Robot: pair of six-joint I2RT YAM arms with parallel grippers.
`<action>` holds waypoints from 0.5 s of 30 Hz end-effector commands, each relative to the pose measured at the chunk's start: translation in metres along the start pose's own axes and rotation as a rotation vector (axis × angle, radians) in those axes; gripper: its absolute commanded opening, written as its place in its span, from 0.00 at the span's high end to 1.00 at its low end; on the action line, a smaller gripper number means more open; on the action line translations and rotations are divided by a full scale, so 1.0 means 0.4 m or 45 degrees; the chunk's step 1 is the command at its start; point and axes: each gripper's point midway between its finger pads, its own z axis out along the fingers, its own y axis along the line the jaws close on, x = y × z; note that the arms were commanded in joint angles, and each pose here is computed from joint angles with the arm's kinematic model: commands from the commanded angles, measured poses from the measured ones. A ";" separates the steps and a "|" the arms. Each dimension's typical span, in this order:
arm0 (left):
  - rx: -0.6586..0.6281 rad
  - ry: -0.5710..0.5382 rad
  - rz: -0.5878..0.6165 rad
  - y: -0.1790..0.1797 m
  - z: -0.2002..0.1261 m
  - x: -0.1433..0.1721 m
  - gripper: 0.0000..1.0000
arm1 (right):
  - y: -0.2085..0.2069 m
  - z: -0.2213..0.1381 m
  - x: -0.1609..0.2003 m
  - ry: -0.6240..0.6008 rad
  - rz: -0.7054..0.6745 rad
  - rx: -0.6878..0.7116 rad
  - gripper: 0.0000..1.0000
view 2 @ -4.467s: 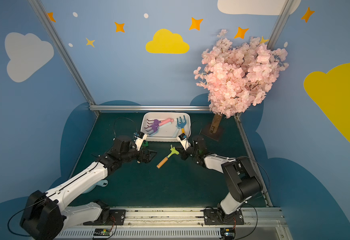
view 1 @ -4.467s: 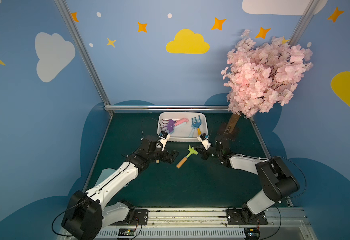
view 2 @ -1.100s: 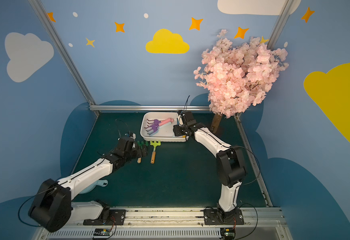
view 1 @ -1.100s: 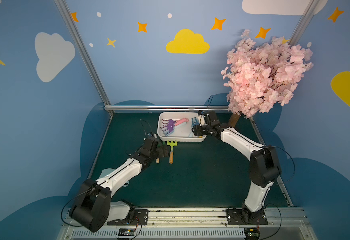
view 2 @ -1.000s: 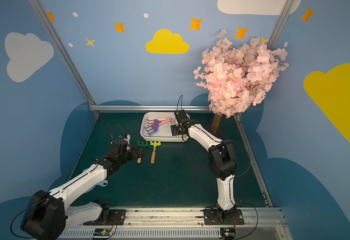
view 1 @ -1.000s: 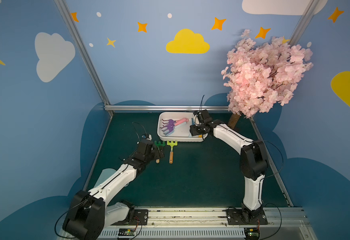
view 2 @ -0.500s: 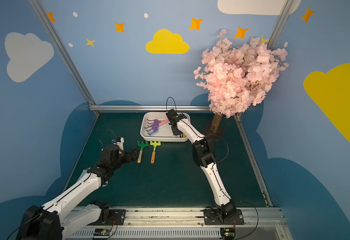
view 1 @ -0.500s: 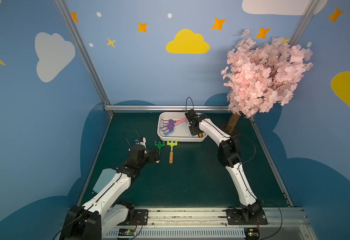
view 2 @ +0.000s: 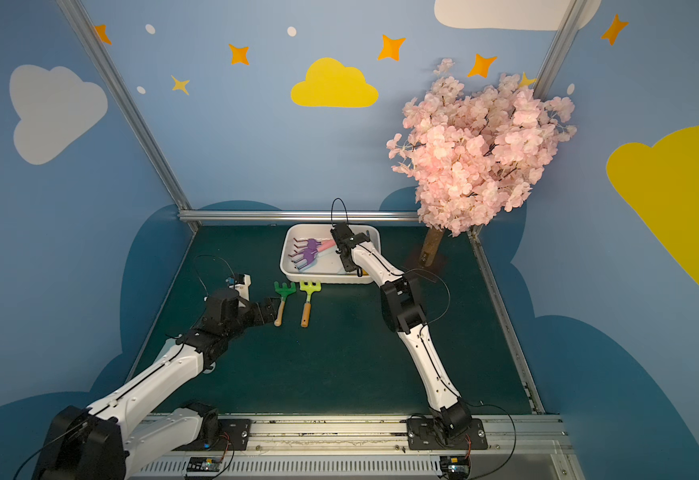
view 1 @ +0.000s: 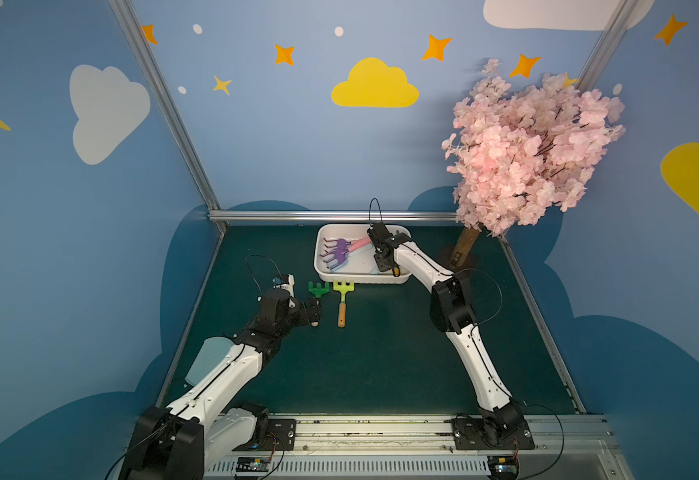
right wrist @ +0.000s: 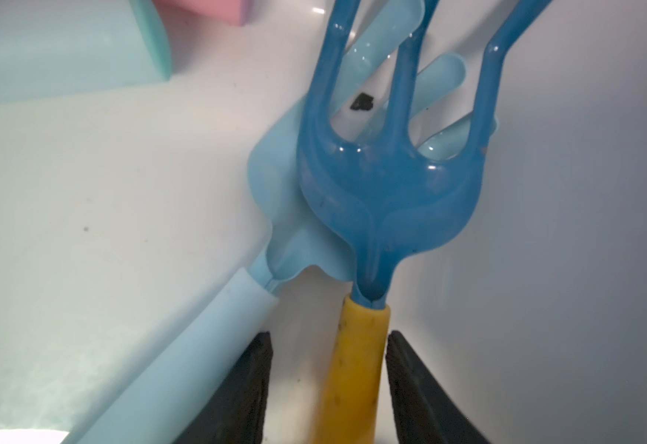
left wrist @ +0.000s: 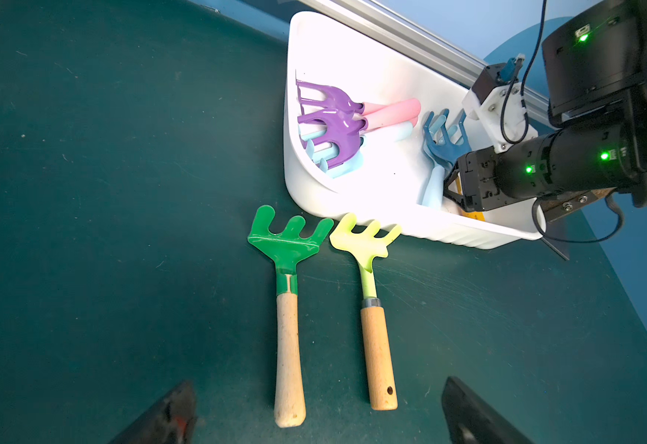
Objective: Take the hand rake out of the storage box
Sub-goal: Pick up the rake from the storage box.
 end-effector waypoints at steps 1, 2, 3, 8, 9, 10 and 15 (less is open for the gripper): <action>0.002 0.012 -0.005 0.000 -0.004 0.001 0.00 | 0.024 0.023 -0.010 -0.009 0.042 -0.107 0.48; 0.002 0.013 -0.005 -0.001 -0.004 -0.001 0.00 | 0.029 0.029 -0.006 -0.001 0.051 -0.127 0.49; -0.001 0.012 -0.009 -0.001 -0.005 -0.003 0.00 | 0.035 0.033 -0.003 0.005 0.062 -0.150 0.50; 0.014 -0.062 -0.040 -0.002 -0.023 -0.018 0.00 | 0.048 0.037 0.003 0.011 0.096 -0.229 0.73; 0.019 -0.075 -0.043 -0.002 -0.026 -0.019 0.00 | 0.049 0.033 0.003 0.008 0.095 -0.238 0.77; 0.022 -0.083 -0.044 -0.003 -0.029 -0.022 0.00 | 0.047 0.024 -0.002 0.000 0.095 -0.240 0.81; 0.009 -0.074 -0.044 0.000 -0.033 -0.020 0.00 | 0.025 -0.014 -0.026 -0.040 0.101 -0.230 0.90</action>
